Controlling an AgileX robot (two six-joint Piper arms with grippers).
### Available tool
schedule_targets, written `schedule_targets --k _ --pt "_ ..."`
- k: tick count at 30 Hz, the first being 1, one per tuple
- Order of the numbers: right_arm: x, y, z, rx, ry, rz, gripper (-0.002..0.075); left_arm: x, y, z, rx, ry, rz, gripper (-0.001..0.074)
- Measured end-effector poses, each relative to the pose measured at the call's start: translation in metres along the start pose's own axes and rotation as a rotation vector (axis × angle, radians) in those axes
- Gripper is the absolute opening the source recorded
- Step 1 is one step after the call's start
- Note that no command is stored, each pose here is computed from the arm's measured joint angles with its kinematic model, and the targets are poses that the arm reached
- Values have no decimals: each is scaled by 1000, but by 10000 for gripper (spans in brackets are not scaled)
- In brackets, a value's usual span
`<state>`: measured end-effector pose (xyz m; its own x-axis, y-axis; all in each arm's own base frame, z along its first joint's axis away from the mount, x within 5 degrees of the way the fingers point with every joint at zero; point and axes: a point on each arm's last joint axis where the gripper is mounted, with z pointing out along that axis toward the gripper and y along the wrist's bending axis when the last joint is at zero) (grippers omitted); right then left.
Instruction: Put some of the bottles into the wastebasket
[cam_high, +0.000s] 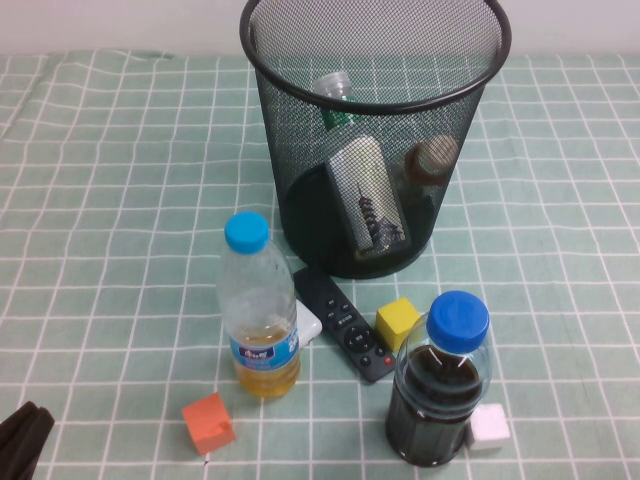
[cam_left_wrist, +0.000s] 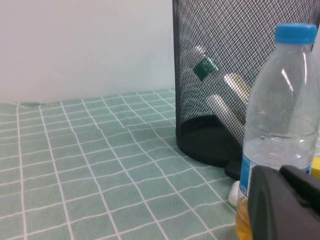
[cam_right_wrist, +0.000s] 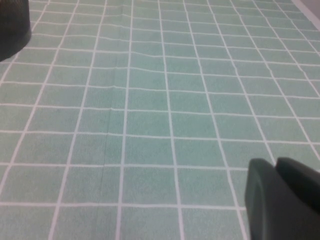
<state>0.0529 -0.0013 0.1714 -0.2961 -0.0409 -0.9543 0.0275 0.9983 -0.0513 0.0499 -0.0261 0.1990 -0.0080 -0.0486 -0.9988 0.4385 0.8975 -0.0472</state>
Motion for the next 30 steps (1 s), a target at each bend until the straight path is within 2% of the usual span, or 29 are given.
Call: schedule_targets --k 23,25,27,30 --pt "0 0 0 1 0 -2 -1 0 0 0 0 0 0 -4" --pt "0 0 0 1 0 -2 -1 0 0 0 -3 2 40 -4" --pt "0 0 0 1 0 -2 -1 -1 3 0 -39 -6 92 -5" --pt "0 0 0 1 0 -2 -1 -2 11 -1 -172 -15 95 -4"
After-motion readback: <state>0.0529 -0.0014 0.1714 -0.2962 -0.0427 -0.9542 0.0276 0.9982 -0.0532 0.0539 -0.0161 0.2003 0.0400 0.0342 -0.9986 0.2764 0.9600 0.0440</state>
